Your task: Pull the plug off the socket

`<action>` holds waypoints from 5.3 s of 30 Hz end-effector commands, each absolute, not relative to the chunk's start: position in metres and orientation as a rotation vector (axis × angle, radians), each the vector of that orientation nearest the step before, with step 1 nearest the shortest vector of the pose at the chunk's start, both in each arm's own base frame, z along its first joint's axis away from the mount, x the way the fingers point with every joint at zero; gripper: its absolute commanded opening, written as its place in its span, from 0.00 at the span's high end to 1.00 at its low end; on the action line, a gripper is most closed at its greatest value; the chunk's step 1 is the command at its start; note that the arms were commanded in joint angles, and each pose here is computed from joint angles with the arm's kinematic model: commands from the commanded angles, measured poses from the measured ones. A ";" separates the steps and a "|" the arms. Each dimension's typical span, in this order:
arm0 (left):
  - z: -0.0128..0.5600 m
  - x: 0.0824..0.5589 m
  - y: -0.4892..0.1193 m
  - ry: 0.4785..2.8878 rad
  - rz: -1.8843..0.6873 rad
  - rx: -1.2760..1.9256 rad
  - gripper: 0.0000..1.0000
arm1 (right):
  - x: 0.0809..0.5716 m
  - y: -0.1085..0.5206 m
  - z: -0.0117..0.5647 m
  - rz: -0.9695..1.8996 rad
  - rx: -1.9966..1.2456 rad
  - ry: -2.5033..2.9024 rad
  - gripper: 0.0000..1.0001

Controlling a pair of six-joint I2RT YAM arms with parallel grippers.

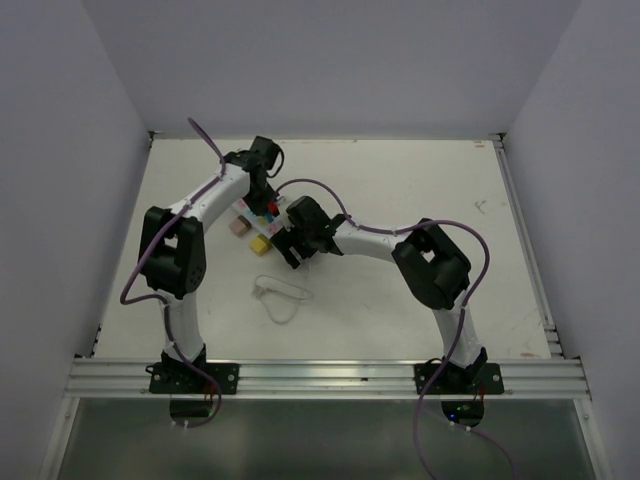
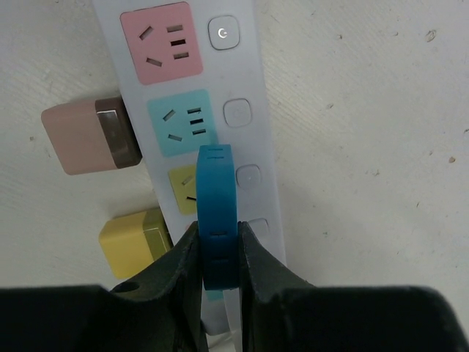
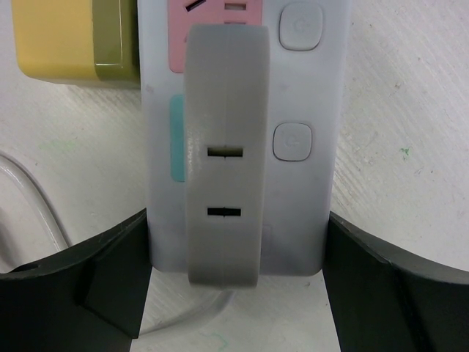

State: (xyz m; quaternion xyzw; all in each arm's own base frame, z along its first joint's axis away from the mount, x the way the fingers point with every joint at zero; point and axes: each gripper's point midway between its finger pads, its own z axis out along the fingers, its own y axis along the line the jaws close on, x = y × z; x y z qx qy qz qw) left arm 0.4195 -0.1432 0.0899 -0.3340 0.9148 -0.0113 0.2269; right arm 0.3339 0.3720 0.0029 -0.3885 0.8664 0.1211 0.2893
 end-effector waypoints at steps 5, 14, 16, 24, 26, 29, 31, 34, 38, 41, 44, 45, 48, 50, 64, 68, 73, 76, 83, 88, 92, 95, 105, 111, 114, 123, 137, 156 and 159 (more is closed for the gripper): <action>0.161 0.482 -0.138 2.298 -0.263 -0.926 1.00 | 0.216 0.263 -0.105 0.060 -1.458 2.805 1.00; 0.174 0.493 -0.136 2.280 -0.320 -0.934 1.00 | 0.215 0.263 -0.105 0.059 -1.462 2.809 1.00; 0.187 0.495 -0.130 2.249 -0.331 -0.916 1.00 | 0.215 0.263 -0.106 0.059 -1.463 2.810 1.00; 0.210 0.488 -0.060 2.090 -0.398 -0.933 1.00 | 0.216 0.262 -0.106 0.052 -1.458 2.811 1.00; 0.211 0.488 -0.045 2.051 -0.412 -0.926 1.00 | 0.216 0.262 -0.105 0.054 -1.457 2.808 1.00; 0.203 0.481 -0.018 2.030 -0.392 -0.941 0.99 | 0.216 0.263 -0.104 0.058 -1.458 2.805 1.00; 0.194 0.478 0.010 2.001 -0.397 -0.957 0.98 | 0.216 0.263 -0.105 0.063 -1.460 2.803 1.00; 0.170 0.470 0.031 2.011 -0.435 -0.988 0.99 | 0.216 0.264 -0.104 0.065 -1.464 2.802 1.00; 0.147 0.461 0.056 2.006 -0.415 -1.017 0.99 | 0.216 0.264 -0.104 0.066 -1.462 2.802 1.00; 0.135 0.453 0.064 1.993 -0.415 -1.026 0.98 | 0.216 0.264 -0.104 0.069 -1.463 2.800 1.00; 0.118 0.445 0.066 2.001 -0.432 -1.016 0.96 | 0.216 0.264 -0.105 0.074 -1.468 2.804 1.00; 0.115 0.444 0.068 2.000 -0.439 -1.014 0.95 | 0.215 0.264 -0.105 0.072 -1.471 2.805 1.00; 0.107 0.445 0.067 1.987 -0.480 -0.997 0.91 | 0.215 0.264 -0.105 0.072 -1.471 2.805 1.00; 0.100 0.442 0.066 1.979 -0.510 -0.998 0.88 | 0.215 0.264 -0.104 0.076 -1.470 2.803 1.00; 0.065 0.417 0.076 1.993 -0.537 -1.061 0.53 | 0.215 0.265 -0.103 0.081 -1.467 2.795 1.00; 0.059 0.407 0.082 1.989 -0.530 -1.100 0.39 | 0.215 0.265 -0.102 0.082 -1.470 2.792 1.00; 0.059 0.395 0.088 1.991 -0.496 -1.163 0.00 | 0.217 0.267 -0.097 0.097 -1.462 2.772 1.00; 0.068 0.389 0.094 1.994 -0.443 -1.191 0.00 | 0.218 0.269 -0.091 0.109 -1.452 2.764 1.00; 0.119 0.377 0.099 1.930 -0.350 -1.125 0.00 | 0.222 0.272 -0.061 0.141 -1.400 2.703 0.65; 0.157 0.385 0.072 1.935 -0.279 -0.946 0.01 | 0.219 0.281 -0.038 0.231 -1.346 2.678 0.29; 0.179 0.401 0.038 1.968 -0.223 -0.720 0.00 | 0.224 0.287 -0.014 0.263 -1.285 2.634 0.05; 0.177 0.418 0.017 2.021 -0.203 -0.599 0.01 | 0.234 0.285 0.006 0.226 -1.222 2.583 0.02; 0.131 0.478 -0.051 2.245 -0.021 -0.278 0.02 | 0.238 0.278 0.068 0.281 -0.952 2.470 0.01; 0.084 0.483 -0.059 2.349 -0.005 -0.390 0.10 | 0.242 0.257 0.106 0.237 -0.810 2.384 0.01; 0.071 0.475 -0.058 2.389 0.014 -0.458 0.11 | 0.240 0.250 0.121 0.244 -0.761 2.351 0.01; 0.034 0.425 -0.043 2.495 0.135 -0.642 0.17 | 0.231 0.250 0.143 0.349 -0.702 2.304 0.01; 0.021 0.324 -0.067 2.517 -0.150 -0.951 0.19 | 0.217 0.245 0.153 0.409 -0.732 2.283 0.01; 0.104 0.318 -0.122 2.430 -0.248 0.225 0.00 | 0.200 0.234 0.163 0.431 -0.835 2.250 0.01; 0.085 0.312 -0.127 2.481 -0.259 0.167 0.01 | 0.199 0.233 0.163 0.432 -0.841 2.257 0.01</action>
